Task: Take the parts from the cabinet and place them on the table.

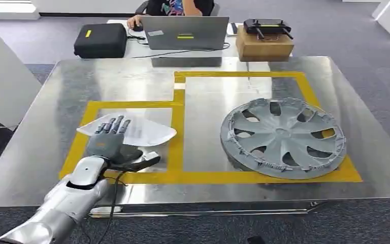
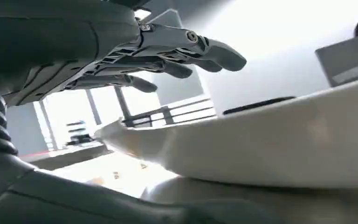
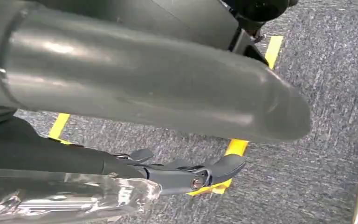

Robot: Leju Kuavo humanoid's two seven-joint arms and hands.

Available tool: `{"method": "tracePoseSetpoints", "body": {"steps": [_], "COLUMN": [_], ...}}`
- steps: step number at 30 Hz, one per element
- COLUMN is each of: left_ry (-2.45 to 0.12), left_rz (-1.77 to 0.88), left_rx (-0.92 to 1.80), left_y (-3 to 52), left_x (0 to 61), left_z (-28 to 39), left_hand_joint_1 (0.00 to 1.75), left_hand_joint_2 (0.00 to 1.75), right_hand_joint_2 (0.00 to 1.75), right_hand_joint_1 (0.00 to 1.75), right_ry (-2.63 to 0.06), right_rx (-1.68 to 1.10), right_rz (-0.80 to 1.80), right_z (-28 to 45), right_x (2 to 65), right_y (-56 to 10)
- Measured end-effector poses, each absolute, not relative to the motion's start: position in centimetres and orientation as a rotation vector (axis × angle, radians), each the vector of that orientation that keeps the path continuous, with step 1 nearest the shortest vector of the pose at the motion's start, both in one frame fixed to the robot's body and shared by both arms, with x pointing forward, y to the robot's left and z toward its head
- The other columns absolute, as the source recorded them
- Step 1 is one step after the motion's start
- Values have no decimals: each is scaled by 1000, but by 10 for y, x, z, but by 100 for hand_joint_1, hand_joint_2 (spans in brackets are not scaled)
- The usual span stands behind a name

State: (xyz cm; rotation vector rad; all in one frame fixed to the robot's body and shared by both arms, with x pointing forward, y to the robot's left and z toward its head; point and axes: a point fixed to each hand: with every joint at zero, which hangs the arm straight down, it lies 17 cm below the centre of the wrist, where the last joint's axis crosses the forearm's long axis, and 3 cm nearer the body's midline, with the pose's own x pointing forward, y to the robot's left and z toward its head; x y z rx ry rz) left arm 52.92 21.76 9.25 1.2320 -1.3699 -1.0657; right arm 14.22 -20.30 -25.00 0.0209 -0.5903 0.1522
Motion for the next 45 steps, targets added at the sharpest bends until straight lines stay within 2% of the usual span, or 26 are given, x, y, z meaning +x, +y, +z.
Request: {"method": "tracePoseSetpoints", "body": {"steps": [6,15,20,25,33,35,45], "left_ry": [-1514,-1805,-1857,-1933,-1973,-2000,-1983], "left_rz": [-1055,-845,-787,-737,-684,-597,-388], "left_rx": [1120,900,872,876,859,841,849], "left_y": [176,144,151,152,159,176,239], "left_x": [502,446,415,404,389,368,353], "left_z": [103,167,177,202,208,208,197], "left_hand_joint_1": [0,0,0,0,0,0,0], "left_hand_joint_2": [0,0,0,0,0,0,0], "right_hand_joint_2": [0,0,0,0,0,0,0], "right_hand_joint_1": [0,0,0,0,0,0,0], "right_ry": [-585,-580,-579,-583,-578,-569,-539], "right_rx": [4,-35,-41,-42,-47,-60,-70], "right_rz": [110,6,-23,-39,-61,-80,-90], "right_z": [-251,-253,-253,-252,-253,-254,-258], "right_x": [137,132,130,132,128,124,117], "right_y": [-208,-221,-223,-222,-224,-228,-230]}}
